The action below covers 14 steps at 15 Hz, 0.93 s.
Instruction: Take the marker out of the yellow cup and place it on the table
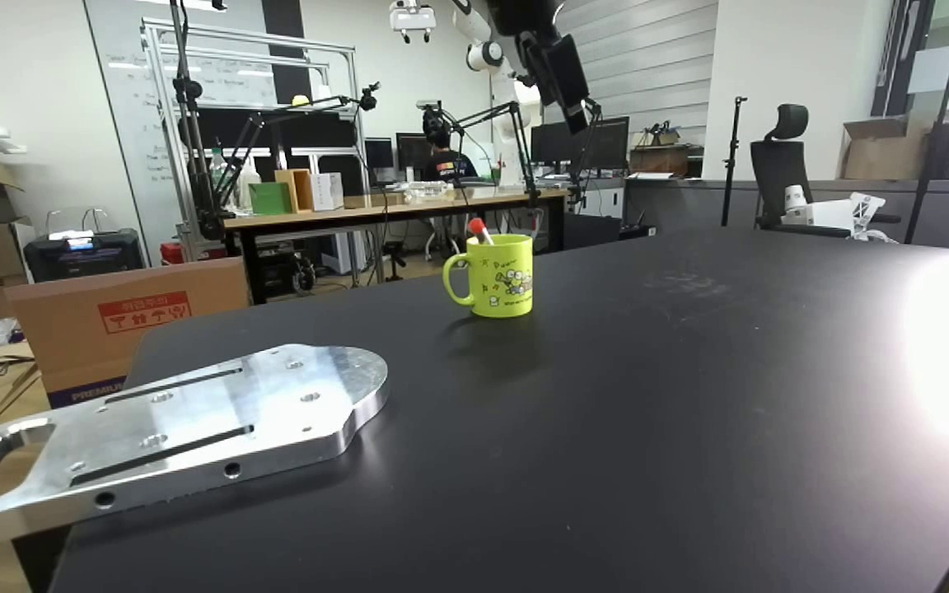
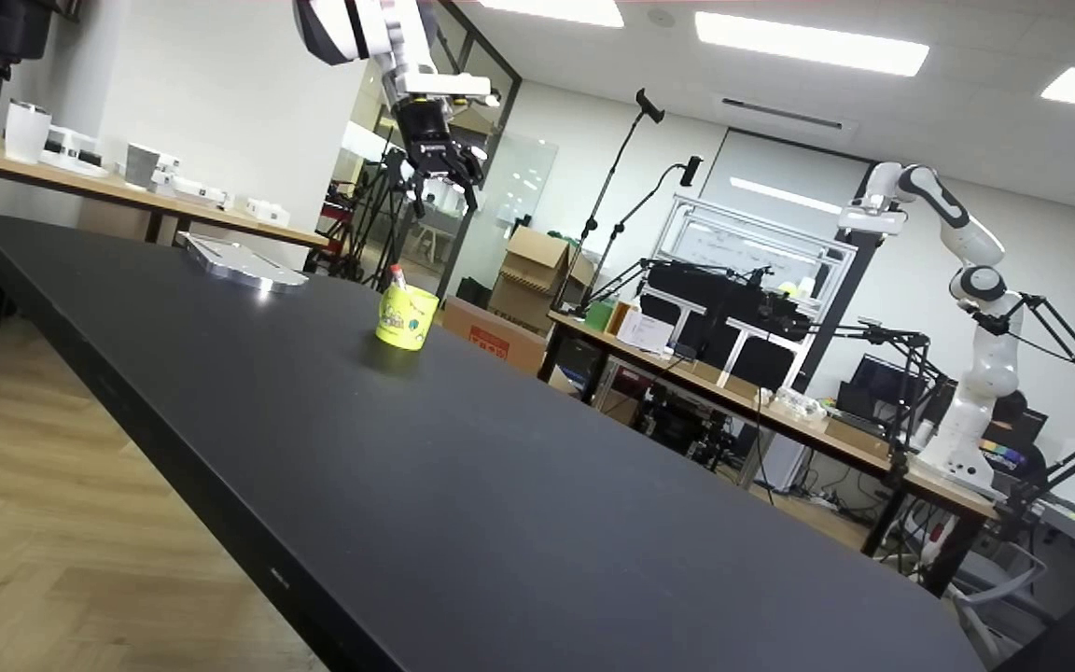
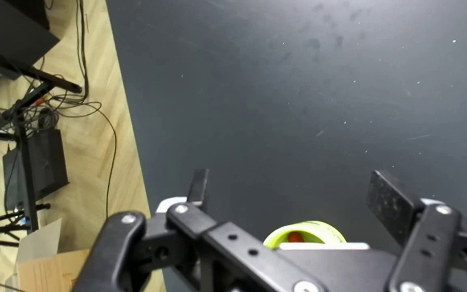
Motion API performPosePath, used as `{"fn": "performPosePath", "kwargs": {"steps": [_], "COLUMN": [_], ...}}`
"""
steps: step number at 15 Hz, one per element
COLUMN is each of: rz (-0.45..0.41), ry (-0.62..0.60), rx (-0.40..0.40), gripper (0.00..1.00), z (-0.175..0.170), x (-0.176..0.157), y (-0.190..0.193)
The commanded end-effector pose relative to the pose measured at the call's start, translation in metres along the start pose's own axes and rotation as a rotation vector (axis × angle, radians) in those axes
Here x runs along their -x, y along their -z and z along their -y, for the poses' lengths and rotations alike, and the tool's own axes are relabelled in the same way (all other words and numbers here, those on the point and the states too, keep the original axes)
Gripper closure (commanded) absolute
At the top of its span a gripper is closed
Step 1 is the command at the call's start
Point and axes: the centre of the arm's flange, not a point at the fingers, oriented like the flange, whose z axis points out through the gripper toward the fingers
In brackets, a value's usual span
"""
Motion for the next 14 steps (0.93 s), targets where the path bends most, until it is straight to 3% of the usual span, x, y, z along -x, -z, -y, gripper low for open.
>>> {"fn": "performPosePath", "kwargs": {"steps": [1, 8, 14], "rz": [-0.008, -0.057, -0.066], "ry": [0.068, 0.157, 0.198], "rx": [0.046, 0.064, 0.032], "gripper": [0.00, 0.00, 0.00], "z": [-0.013, -0.006, -0.005], "x": [-0.057, -0.096, -0.113], "y": [0.007, -0.011, -0.032]}}
